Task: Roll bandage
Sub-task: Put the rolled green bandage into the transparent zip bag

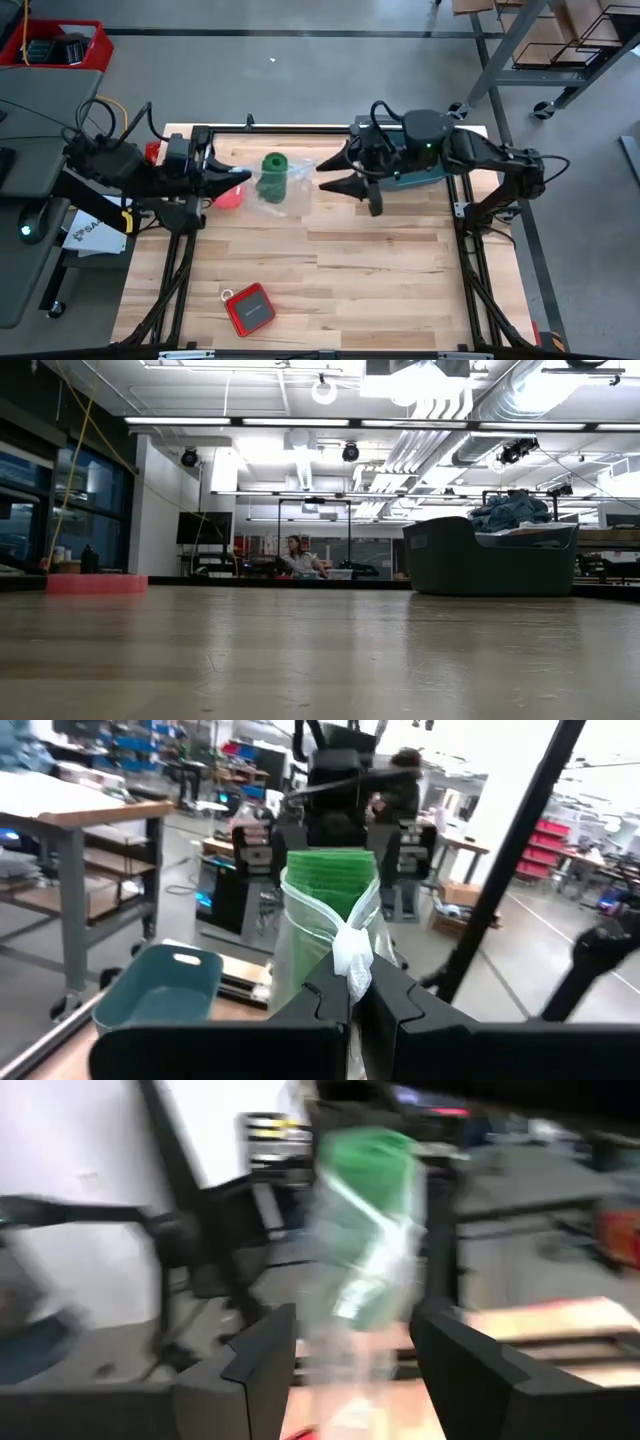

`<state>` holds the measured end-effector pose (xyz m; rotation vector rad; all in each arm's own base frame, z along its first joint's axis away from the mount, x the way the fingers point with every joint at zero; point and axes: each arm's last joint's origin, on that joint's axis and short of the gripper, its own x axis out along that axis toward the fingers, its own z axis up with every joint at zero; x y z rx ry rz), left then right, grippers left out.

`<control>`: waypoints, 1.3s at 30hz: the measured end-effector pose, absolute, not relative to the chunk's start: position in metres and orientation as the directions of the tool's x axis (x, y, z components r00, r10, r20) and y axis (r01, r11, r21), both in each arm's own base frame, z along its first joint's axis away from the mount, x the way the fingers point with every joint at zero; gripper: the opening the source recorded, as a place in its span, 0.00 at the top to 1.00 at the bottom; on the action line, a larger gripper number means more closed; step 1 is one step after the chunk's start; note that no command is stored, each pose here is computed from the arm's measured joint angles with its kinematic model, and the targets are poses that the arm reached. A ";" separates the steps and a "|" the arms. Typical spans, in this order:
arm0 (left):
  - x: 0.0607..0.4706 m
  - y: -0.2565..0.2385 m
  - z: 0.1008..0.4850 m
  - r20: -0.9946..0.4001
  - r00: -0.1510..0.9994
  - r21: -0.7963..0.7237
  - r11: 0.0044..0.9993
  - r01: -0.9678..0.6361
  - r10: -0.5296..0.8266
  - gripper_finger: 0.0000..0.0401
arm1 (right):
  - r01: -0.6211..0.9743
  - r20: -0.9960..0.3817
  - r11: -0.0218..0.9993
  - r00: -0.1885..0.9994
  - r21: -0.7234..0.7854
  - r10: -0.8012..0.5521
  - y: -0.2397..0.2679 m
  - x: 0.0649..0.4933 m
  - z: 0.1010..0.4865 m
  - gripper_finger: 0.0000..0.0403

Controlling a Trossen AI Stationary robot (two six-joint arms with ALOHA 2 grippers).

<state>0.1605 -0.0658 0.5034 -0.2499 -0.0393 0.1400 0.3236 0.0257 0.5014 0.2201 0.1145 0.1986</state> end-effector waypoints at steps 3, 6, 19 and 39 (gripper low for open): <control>0.162 -0.064 0.506 0.041 0.986 -0.249 0.957 -0.146 0.161 1.00 | -0.079 -0.103 0.973 0.989 0.218 0.104 0.027 0.328 0.498 0.52; 0.163 -0.062 0.506 0.048 0.984 -0.259 0.953 -0.155 0.173 1.00 | -0.071 -0.068 0.977 0.994 0.201 0.086 0.026 0.330 0.501 0.52; 0.174 -0.062 0.505 0.052 0.983 -0.285 0.947 -0.152 0.173 1.00 | -0.130 0.006 0.962 0.991 0.241 0.132 0.026 0.335 0.505 0.52; 0.164 -0.051 0.497 -0.044 0.982 -0.223 0.956 -0.189 0.184 1.00 | -0.101 0.018 0.980 0.995 0.169 0.099 0.027 0.329 0.509 0.92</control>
